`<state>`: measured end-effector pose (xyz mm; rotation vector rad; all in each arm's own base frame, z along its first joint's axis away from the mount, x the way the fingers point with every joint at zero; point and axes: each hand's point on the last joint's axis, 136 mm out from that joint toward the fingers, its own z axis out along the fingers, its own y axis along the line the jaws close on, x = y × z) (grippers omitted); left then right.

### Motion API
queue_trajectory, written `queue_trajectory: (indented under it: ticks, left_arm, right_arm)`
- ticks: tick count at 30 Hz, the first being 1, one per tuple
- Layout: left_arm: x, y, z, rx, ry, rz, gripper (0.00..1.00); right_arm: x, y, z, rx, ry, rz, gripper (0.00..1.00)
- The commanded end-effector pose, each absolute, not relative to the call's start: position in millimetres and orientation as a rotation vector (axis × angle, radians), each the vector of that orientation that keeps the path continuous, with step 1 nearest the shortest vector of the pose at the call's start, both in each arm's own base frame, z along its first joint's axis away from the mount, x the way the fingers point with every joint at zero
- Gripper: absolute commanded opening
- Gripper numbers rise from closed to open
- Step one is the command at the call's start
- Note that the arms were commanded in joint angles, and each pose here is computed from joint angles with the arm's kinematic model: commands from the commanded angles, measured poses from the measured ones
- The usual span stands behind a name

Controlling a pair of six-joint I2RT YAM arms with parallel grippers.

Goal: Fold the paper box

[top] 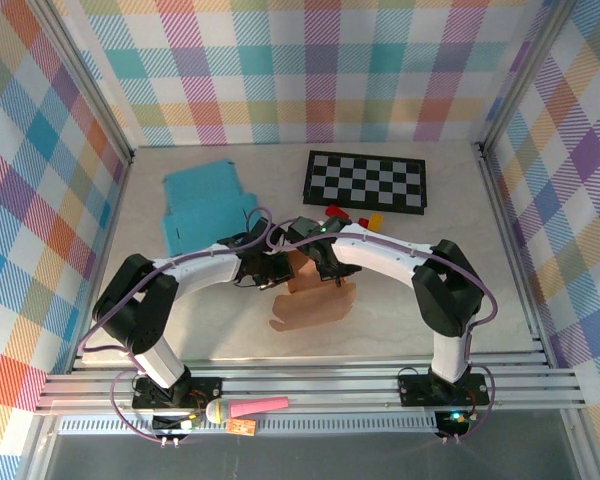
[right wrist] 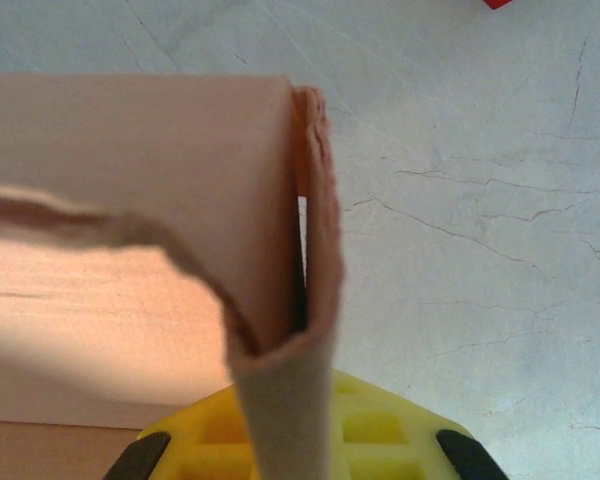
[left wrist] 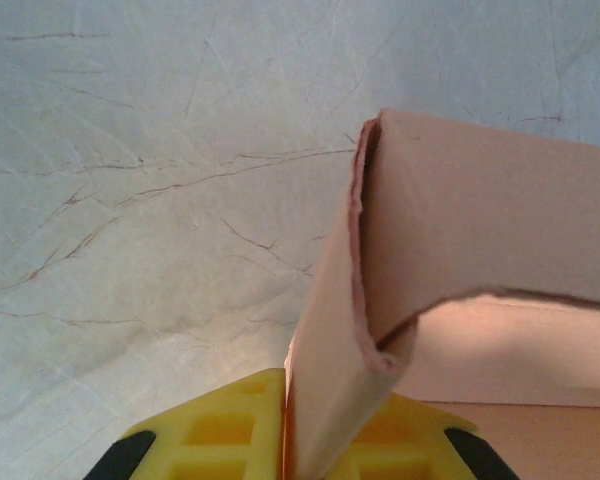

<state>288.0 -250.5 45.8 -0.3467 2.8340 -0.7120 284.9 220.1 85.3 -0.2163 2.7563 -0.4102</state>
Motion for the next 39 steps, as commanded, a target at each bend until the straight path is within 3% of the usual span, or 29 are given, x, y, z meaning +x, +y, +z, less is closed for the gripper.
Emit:
queue_trajectory:
  ticks: [1, 7, 24, 29, 31, 39]
  left_arm:
    - [271.8, -236.5, 24.9, -0.430, 2.891, -0.632, 0.14]
    - [270.2, -238.9, 26.4, -0.420, 2.886, -0.649, 0.19]
    - [262.9, -247.2, 21.9, -0.345, 2.895, -0.657, 0.19]
    - [259.9, -245.9, 18.2, -0.333, 2.904, -0.632, 0.10]
    - [260.1, -245.7, 17.3, -0.329, 2.902, -0.616, 0.00]
    - [253.9, -237.6, 19.5, -0.313, 2.926, -0.493, 0.00]
  right_arm:
    - [276.8, 212.6, 89.9, -0.194, 2.764, -0.427, 0.00]
    - [275.8, 211.9, 89.0, -0.187, 2.767, -0.428, 0.00]
    - [275.5, 211.0, 90.4, -0.168, 2.765, -0.428, 0.00]
    - [276.3, 211.3, 90.9, -0.168, 2.762, -0.428, 0.00]
    - [276.7, 211.8, 91.3, -0.167, 2.762, -0.426, 0.00]
    - [277.2, 212.5, 91.9, -0.175, 2.760, -0.421, 0.00]
